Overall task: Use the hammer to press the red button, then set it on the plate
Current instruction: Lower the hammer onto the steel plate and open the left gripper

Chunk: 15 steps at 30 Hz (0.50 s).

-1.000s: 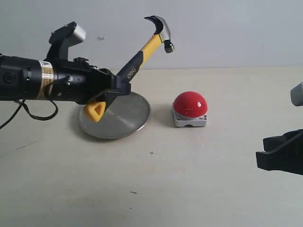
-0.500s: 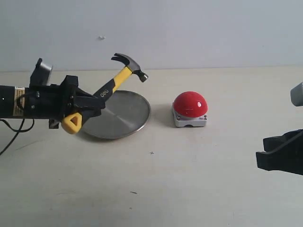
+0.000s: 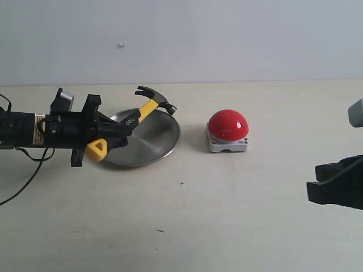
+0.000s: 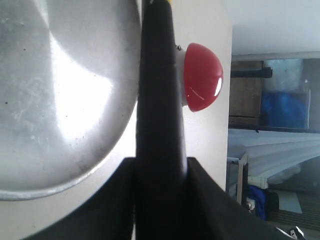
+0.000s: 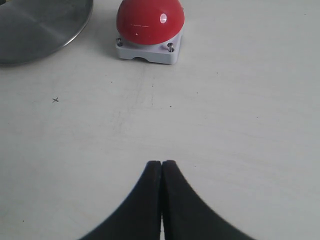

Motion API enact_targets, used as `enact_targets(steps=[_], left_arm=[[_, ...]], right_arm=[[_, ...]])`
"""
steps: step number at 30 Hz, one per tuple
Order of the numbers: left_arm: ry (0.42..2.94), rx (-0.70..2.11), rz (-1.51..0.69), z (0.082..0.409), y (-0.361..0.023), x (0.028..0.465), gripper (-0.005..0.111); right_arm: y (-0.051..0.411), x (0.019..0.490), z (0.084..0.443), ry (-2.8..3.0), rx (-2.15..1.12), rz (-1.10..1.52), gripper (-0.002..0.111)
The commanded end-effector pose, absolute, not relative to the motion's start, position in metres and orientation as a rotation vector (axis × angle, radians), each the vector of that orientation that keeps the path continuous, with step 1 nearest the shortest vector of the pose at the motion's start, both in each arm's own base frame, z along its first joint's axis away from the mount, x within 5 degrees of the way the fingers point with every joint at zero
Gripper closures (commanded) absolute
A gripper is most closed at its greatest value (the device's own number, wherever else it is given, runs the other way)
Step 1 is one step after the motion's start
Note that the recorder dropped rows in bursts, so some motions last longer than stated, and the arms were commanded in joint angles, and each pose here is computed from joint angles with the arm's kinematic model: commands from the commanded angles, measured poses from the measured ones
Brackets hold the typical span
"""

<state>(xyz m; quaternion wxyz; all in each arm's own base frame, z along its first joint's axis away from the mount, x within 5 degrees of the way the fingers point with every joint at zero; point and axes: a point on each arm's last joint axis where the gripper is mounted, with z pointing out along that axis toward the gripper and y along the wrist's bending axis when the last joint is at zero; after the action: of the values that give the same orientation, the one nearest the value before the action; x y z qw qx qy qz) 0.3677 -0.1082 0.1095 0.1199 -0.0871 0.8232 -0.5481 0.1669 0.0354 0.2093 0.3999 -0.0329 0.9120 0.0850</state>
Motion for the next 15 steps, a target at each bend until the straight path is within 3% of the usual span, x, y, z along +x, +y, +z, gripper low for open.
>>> enact_targets(steps=[1,15], left_arm=[[2.34,-0.279,-1.701,0.1166,-0.1103,0.3714,0.107],[2.378,-0.304,-1.65,0.1109,-0.1079,0.372,0.107]], right_arm=[[0.0353,0.1658,0.2099,2.301,-0.087,0.215,0.108],[0.0356,0.165,0.2091,2.314,-0.083,0.221,0.108]])
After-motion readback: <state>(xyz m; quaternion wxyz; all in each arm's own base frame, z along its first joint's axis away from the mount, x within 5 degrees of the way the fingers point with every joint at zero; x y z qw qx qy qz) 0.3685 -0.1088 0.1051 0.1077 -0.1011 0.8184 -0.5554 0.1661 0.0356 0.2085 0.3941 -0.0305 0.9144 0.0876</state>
